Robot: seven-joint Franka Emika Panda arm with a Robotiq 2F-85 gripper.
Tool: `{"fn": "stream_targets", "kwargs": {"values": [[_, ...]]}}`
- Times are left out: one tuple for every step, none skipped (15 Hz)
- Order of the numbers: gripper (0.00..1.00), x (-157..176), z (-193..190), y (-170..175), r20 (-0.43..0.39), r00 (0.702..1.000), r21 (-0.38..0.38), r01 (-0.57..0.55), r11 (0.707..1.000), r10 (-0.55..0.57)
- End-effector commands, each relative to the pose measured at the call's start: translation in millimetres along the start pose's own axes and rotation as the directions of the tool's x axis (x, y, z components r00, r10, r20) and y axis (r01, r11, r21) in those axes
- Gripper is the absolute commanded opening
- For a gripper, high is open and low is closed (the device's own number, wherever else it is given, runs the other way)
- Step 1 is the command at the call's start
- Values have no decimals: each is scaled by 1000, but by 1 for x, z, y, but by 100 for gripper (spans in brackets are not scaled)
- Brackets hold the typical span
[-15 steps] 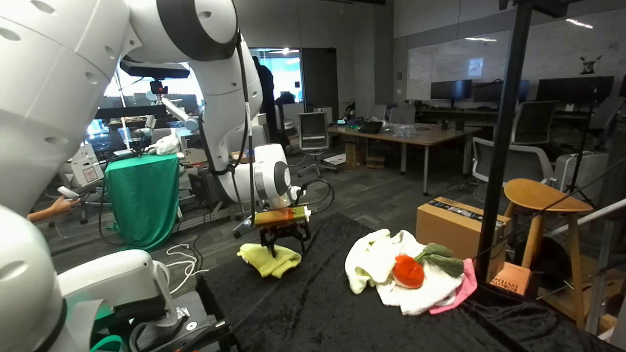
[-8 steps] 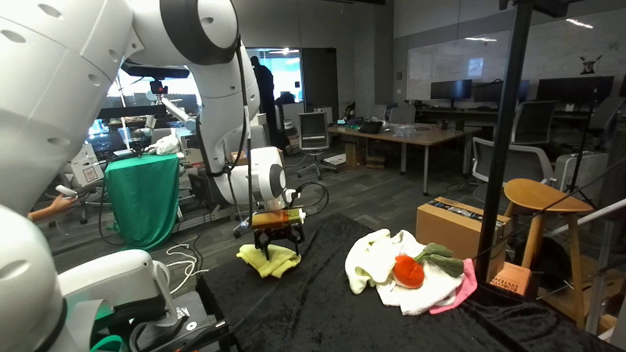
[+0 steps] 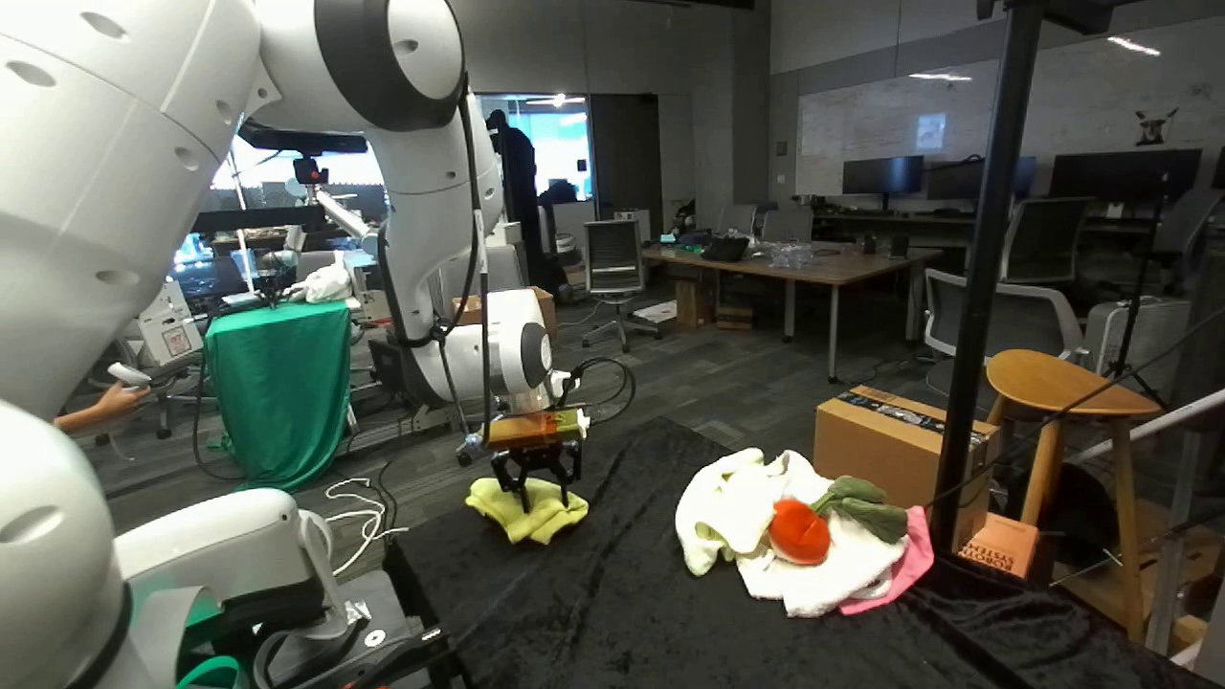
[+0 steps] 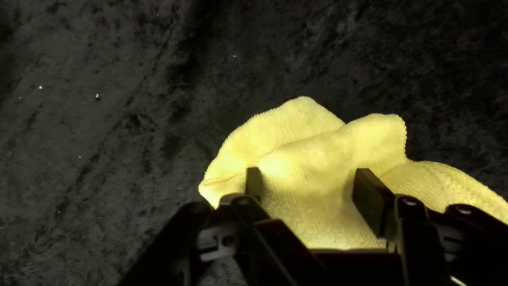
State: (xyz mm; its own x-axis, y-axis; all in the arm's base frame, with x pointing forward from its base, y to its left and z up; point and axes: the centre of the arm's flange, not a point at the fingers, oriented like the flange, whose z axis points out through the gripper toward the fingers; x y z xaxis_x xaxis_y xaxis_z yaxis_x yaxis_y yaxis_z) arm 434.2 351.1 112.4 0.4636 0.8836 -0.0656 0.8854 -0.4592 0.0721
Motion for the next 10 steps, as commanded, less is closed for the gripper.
{"fn": "stream_targets", "kwargs": {"values": [[35,3,-2,0,-21,1000,3,-23,1000,23],[26,2,-3,1,-21,999,5,-26,1000,26],[19,1,-6,1,-22,999,5,-30,1000,30],[13,1,-5,1,-23,999,4,-31,1000,31],[6,0,-9,2,-24,999,11,-29,1000,29],[4,-1,-10,2,-25,999,13,-31,999,31],[1,-3,-17,3,-27,999,9,-40,999,41],[2,-4,-20,5,-28,999,12,-45,999,46],[6,-8,-31,6,-38,998,21,-51,999,51],[6,-9,-37,8,-45,997,27,-64,998,65]]}}
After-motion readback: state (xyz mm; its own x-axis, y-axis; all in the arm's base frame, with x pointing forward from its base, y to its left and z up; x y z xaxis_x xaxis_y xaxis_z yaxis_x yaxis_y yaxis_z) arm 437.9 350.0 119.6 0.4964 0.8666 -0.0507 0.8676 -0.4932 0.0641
